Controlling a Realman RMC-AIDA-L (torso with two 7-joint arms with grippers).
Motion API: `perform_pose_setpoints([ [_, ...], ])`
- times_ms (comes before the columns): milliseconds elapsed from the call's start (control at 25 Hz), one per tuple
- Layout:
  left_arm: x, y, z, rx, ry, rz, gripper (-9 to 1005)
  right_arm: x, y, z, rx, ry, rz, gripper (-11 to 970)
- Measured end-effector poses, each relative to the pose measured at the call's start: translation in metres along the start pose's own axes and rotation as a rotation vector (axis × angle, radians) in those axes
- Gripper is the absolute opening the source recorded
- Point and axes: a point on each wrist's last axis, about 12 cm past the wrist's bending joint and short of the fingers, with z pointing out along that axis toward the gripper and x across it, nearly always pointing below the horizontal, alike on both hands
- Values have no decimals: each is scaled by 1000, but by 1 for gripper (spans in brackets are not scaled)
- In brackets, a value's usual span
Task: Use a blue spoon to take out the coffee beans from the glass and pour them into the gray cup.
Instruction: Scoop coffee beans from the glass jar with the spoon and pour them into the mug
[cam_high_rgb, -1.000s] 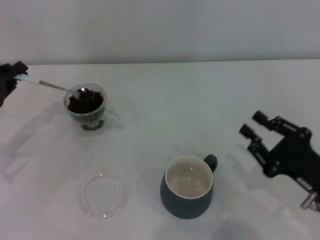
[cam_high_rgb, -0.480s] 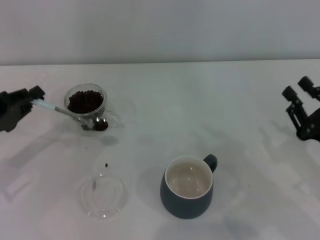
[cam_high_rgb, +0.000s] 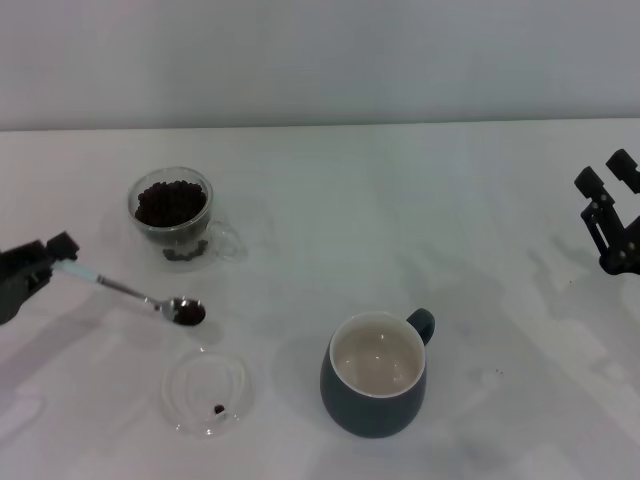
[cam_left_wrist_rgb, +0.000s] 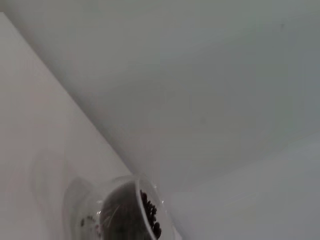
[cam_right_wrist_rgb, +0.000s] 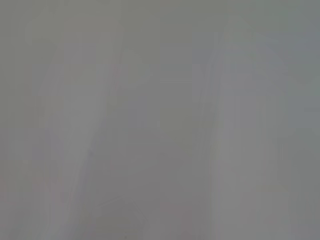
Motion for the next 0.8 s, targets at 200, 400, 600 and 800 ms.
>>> perform_pose_setpoints([
  [200,10,4,-13,-4,18,3,138,2,0,1,4,16,2,366],
  [400,17,8,-22,-19,27,10,138,3,0,1,5,21,3,366],
  [600,19,9,-27,-19,30,26,138,4,0,1,8,31,3,366],
  [800,17,5,-23,9,45,36,137,5,0,3,10,43,4,366],
])
